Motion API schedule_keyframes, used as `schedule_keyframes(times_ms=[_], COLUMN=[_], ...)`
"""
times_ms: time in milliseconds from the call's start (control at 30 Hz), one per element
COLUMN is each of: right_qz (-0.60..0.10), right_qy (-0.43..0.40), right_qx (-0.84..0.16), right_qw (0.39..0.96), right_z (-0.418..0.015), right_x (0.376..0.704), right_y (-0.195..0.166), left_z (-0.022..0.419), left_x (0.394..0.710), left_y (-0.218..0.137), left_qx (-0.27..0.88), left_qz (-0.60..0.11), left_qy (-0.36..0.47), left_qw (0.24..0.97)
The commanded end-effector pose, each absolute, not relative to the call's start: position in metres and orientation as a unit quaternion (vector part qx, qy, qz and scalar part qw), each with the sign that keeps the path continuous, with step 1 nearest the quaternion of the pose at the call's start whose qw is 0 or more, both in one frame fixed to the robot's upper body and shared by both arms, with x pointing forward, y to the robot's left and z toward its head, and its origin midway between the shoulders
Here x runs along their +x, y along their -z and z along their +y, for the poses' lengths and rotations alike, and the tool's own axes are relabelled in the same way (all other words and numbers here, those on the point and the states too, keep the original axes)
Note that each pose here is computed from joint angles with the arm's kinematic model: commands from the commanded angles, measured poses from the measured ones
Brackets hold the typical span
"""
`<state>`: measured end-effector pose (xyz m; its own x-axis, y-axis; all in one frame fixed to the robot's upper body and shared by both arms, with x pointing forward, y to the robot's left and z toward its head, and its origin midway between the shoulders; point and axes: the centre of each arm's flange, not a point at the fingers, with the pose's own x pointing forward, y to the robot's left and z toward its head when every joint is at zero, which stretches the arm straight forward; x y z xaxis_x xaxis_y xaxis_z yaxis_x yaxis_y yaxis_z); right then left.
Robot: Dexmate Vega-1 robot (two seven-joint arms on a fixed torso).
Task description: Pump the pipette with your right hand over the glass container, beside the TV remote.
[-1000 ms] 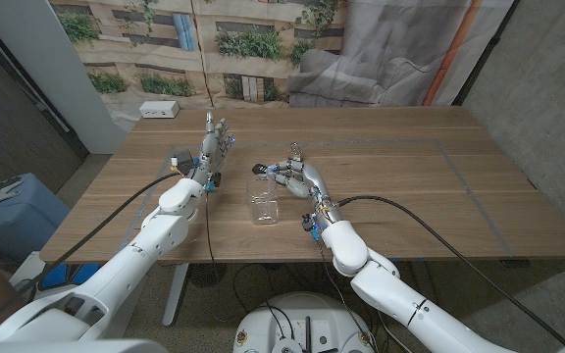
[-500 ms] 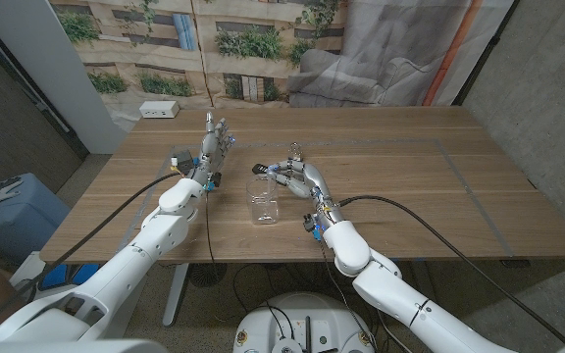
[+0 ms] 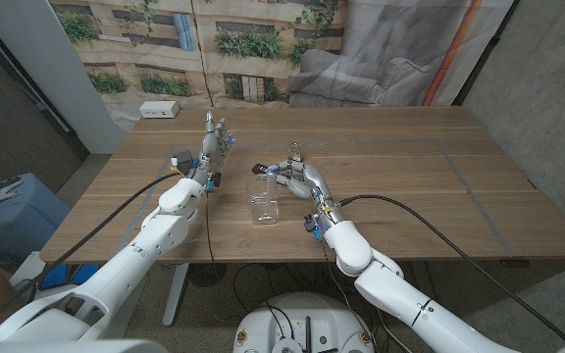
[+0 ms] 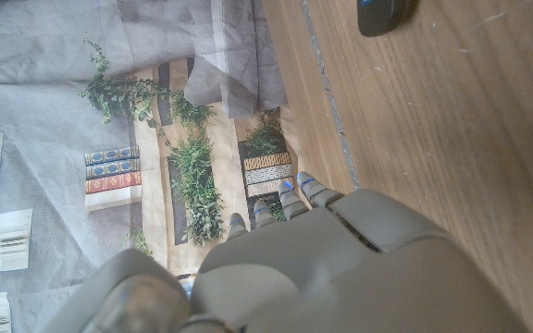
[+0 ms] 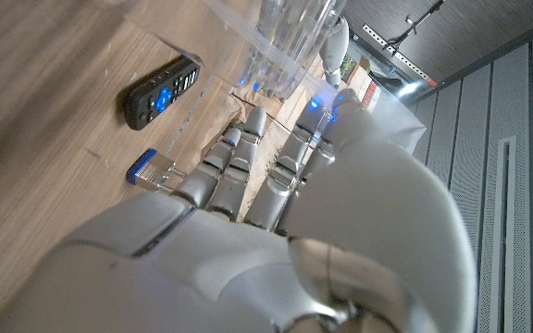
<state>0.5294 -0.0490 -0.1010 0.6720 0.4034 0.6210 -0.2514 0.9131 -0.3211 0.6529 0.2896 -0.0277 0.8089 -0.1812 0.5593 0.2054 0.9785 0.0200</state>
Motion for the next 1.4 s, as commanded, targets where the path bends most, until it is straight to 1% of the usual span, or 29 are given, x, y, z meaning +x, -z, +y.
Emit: schedule_keyframes(times_ms=[33,600,1400], right_qz=[-0.357,-0.358,-0.369], right_qy=[-0.182,-0.189,-0.198], right_qx=[-0.112,-0.113,-0.115], right_qw=[0.909,0.907,0.901], right_z=[-0.05,-0.053,-0.057], right_x=[0.529,0.529,0.523], right_y=[0.102,0.101,0.091], left_z=[0.29,0.29,0.29], left_x=[0.653,0.653,0.653], left_y=[0.028,0.028,0.028], left_qx=[-0.021,-0.021,-0.021], left_qz=[-0.292,-0.292,-0.292], left_qy=[0.102,0.102,0.102], left_qw=[0.951,0.951,0.951])
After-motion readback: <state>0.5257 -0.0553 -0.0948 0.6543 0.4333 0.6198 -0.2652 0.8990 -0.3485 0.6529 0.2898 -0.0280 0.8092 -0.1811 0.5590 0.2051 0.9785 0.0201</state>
